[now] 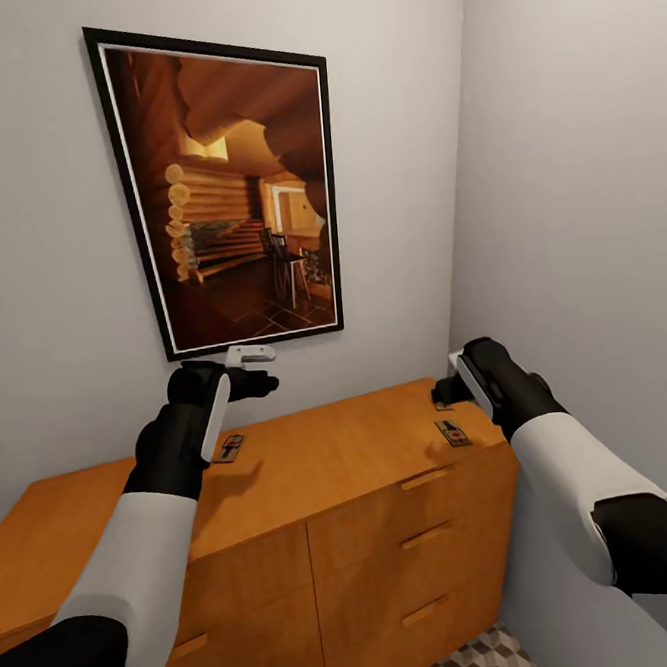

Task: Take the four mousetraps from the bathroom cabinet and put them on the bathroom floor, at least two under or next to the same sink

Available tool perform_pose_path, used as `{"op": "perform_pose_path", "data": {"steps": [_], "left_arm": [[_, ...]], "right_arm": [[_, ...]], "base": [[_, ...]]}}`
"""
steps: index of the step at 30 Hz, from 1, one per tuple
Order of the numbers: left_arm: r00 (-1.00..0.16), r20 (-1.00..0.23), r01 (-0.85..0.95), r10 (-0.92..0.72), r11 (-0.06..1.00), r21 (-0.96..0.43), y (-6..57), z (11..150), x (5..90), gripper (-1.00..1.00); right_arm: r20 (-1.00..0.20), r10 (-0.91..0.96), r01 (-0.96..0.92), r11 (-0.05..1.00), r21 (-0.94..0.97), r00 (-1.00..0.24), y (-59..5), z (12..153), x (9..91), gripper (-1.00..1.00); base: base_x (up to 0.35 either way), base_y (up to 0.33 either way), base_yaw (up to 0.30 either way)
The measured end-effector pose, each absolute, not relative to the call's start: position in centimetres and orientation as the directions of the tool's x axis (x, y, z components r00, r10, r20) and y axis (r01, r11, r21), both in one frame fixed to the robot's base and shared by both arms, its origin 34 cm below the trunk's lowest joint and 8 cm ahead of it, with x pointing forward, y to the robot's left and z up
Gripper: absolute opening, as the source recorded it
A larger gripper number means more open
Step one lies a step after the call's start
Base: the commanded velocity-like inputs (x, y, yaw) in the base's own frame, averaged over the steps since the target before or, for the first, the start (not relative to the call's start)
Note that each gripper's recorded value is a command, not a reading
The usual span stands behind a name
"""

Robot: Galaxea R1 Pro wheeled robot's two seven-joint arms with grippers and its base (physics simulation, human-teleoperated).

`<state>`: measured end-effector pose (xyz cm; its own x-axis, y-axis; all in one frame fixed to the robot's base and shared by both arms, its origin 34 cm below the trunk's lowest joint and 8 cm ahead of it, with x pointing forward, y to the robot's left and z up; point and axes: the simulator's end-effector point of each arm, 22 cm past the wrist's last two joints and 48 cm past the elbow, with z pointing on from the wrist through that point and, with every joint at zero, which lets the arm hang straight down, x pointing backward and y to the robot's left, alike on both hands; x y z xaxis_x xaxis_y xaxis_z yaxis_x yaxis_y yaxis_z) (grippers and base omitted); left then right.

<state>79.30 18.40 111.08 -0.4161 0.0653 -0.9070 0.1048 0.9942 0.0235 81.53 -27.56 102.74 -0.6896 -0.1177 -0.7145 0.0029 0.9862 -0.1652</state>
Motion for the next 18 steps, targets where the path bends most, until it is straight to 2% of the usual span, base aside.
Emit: {"op": "perform_pose_path", "data": {"steps": [18], "left_arm": [[-0.423,-0.905,0.121,0.052,0.993,0.001,17.7,110.7,79.3,1.00]], "right_arm": [[-0.673,-0.106,-0.016,0.990,-0.138,-0.732,-27.3,101.4,81.4,1.00]], "base": [[0.000,0.000,0.000]]}}
